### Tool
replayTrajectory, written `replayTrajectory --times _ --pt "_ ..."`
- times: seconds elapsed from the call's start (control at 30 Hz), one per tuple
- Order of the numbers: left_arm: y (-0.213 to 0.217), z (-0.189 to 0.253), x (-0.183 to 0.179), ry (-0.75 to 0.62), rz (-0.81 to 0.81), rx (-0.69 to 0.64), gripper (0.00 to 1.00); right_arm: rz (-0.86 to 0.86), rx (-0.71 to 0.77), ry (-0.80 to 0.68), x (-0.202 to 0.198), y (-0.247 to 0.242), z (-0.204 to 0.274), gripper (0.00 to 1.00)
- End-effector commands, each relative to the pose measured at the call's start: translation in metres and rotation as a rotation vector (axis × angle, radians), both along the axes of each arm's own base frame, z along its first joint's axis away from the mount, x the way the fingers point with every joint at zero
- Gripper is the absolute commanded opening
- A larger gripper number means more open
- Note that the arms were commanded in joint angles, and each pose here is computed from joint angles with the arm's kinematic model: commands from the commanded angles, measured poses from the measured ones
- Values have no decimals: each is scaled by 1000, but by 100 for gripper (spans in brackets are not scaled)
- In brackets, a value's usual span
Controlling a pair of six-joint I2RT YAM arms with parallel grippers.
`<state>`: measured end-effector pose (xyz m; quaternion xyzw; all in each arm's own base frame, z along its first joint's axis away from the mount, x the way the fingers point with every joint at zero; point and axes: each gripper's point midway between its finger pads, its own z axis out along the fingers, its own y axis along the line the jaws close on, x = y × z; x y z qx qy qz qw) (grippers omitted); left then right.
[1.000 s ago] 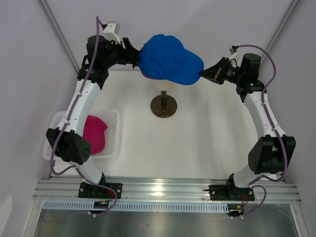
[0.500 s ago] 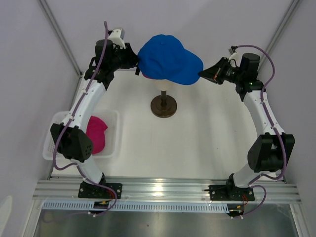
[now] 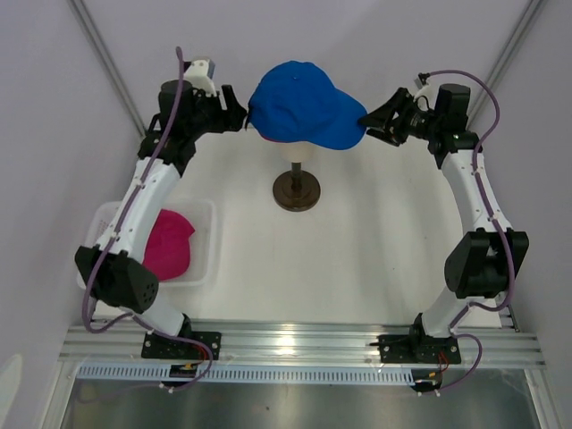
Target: Stack the hats
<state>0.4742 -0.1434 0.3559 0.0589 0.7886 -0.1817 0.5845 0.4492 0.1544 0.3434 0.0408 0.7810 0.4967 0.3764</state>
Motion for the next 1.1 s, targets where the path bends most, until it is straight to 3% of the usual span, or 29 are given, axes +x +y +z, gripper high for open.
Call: replayTrajectory --times 0.0,0.1,0.2,0.23,0.3,0.37,0.4,0.43,0.47,0.57,0.7,0.8,0.9,1.07 --pt "37 75 -31 -162 100 -39 80 -42 -50 -37 6 -21 20 71" --pt "80 83 -53 -144 214 -57 87 -55 -112 -85 0 -31 40 80" --pt "134 68 -80 -91 396 -27 93 -97 -204 -131 -10 -47 50 83" --pt "144 42 -87 -31 439 -13 96 -100 -227 -163 -21 -49 58 83" --pt "186 33 -118 0 601 -52 98 -47 -263 -174 -37 -45 40 84" --pt "219 -22 -140 121 714 -92 98 -6 -268 -225 -67 -32 40 84" --pt "223 -46 -150 174 741 -130 98 12 -279 -183 -75 -27 7 84" --pt "231 -46 -164 162 777 -141 98 6 -299 -175 -83 -25 -5 84" --pt "243 -80 -177 236 834 -135 97 49 -305 -216 -106 -5 -3 84" --pt "264 -100 -198 273 953 -103 96 130 -313 -198 -142 30 -40 85" --pt "263 -155 -200 384 928 -69 94 206 -222 -289 -185 67 -40 87" --pt "253 -185 -189 455 877 -125 88 231 -146 -280 -198 85 -46 87" --pt "248 -208 -171 468 876 -225 81 227 -136 -271 -197 93 -53 88" --pt "257 -241 -156 541 928 -248 75 254 -156 -265 -190 106 -56 88"
